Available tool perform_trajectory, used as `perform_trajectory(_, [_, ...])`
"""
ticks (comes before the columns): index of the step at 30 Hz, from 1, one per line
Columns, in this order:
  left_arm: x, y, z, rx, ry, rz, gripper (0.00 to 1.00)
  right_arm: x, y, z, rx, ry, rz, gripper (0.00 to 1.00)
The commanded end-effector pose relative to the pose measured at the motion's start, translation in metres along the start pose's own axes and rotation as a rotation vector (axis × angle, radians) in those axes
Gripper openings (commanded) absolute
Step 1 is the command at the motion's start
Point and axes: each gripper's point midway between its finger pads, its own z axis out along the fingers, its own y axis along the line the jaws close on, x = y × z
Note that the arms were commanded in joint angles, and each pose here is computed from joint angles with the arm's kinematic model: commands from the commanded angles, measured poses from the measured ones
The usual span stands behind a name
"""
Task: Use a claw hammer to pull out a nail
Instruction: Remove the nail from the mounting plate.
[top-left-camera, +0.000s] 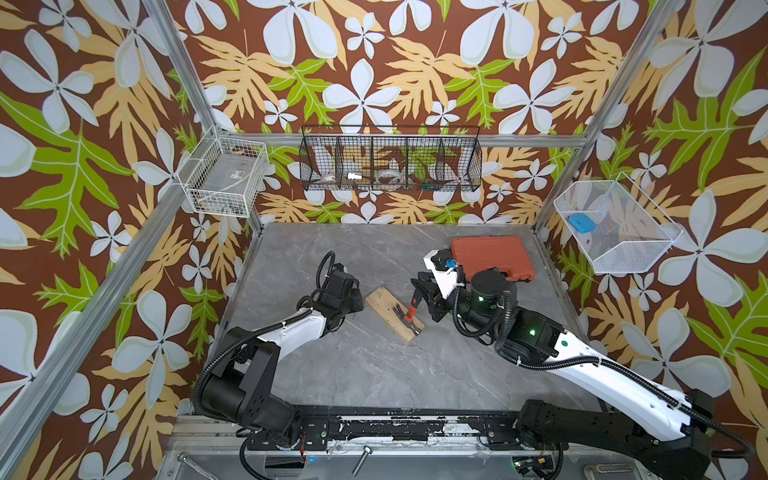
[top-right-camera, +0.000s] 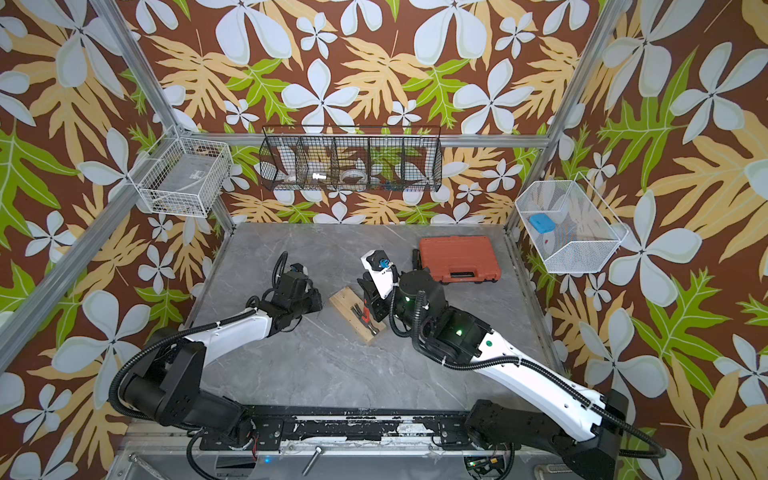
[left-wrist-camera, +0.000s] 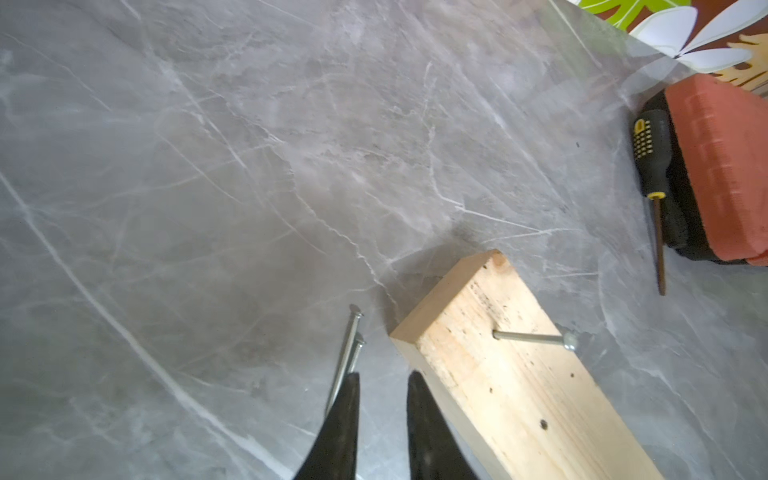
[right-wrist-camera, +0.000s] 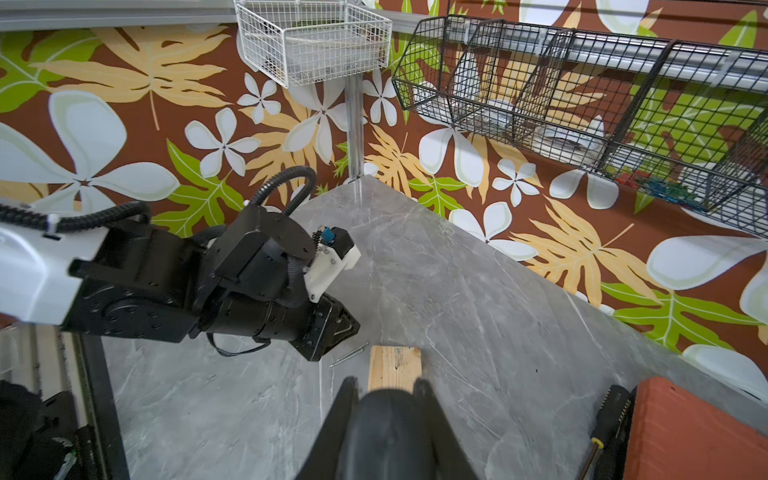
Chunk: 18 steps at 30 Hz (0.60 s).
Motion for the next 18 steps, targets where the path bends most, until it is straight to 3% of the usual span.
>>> perform_trajectory(1, [-0.002,-0.011,-0.001,0.064,-0.001,-0.021,0.27,-0.023,-0.005,0.01,0.039,-0.064,-0.01,0.0])
perform_trajectory(10, [0.002,-0.014,0.011,0.081,0.008,-0.016,0.41,-0.015,-0.008,0.049,0.043,0.015,-0.013,0.0])
perform_trajectory(14, [-0.001,-0.011,0.016,0.06,-0.005,0.003,0.53,-0.01,-0.01,0.059,0.041,0.033,-0.008,0.0])
perform_trajectory(18, [-0.003,-0.007,0.021,0.035,-0.014,0.031,0.55,-0.007,-0.007,0.065,0.024,0.04,-0.011,0.0])
